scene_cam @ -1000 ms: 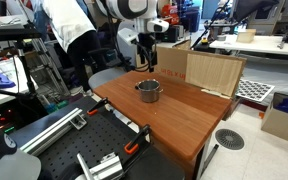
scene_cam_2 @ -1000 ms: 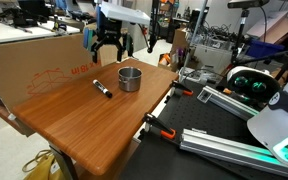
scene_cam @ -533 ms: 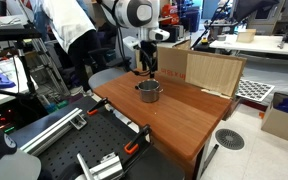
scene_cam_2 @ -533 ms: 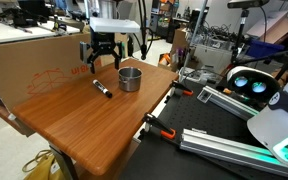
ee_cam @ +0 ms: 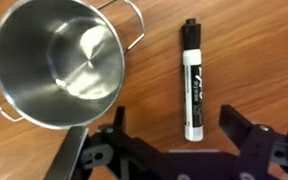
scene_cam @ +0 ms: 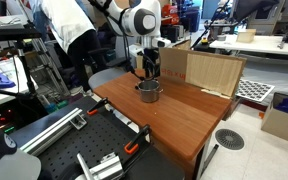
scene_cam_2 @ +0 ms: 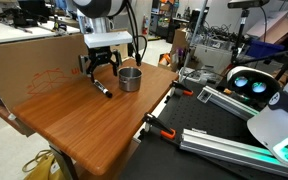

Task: Put the black marker inside the silver pot

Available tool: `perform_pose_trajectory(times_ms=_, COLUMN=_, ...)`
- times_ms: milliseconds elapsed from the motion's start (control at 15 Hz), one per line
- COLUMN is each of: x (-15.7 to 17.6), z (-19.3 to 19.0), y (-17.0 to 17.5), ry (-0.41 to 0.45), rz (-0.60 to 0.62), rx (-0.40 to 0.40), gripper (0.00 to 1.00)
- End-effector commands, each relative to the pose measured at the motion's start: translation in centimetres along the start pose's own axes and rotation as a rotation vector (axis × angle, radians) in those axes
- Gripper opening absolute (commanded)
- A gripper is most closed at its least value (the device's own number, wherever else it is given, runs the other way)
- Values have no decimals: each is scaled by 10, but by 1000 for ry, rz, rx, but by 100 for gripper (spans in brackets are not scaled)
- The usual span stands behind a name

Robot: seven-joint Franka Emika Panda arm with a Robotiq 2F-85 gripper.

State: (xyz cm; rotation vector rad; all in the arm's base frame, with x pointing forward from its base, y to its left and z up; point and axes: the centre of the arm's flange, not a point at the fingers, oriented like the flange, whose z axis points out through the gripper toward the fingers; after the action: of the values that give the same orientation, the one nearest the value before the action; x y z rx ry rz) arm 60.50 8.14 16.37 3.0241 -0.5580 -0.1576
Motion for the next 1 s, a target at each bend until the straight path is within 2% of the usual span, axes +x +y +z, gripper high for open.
perform_pose_trajectory(times_ms=0, x=10, z=8, y=-17, ry=-6, rz=-28, rx=-43, gripper=100)
perform_pose_trajectory(times_ms=267, x=8, z=14, y=-34, ry=3, rz=-53, rx=-51, gripper=100)
perform_pose_trajectory(times_ms=333, x=9, z=15, y=-36, ry=5, rz=-61, rx=-55, gripper=75)
perform_pose_trajectory(times_ms=400, x=10, z=16, y=-37, ry=6, rz=-67, rx=-56, gripper=74)
perform_pose_trajectory(times_ms=467, x=10, z=17, y=-38, ry=8, rz=-70, rx=-58, gripper=68)
perform_pose_trajectory(times_ms=933, x=18, z=18, y=-34, ry=-1, rz=-68, rx=-80, gripper=12)
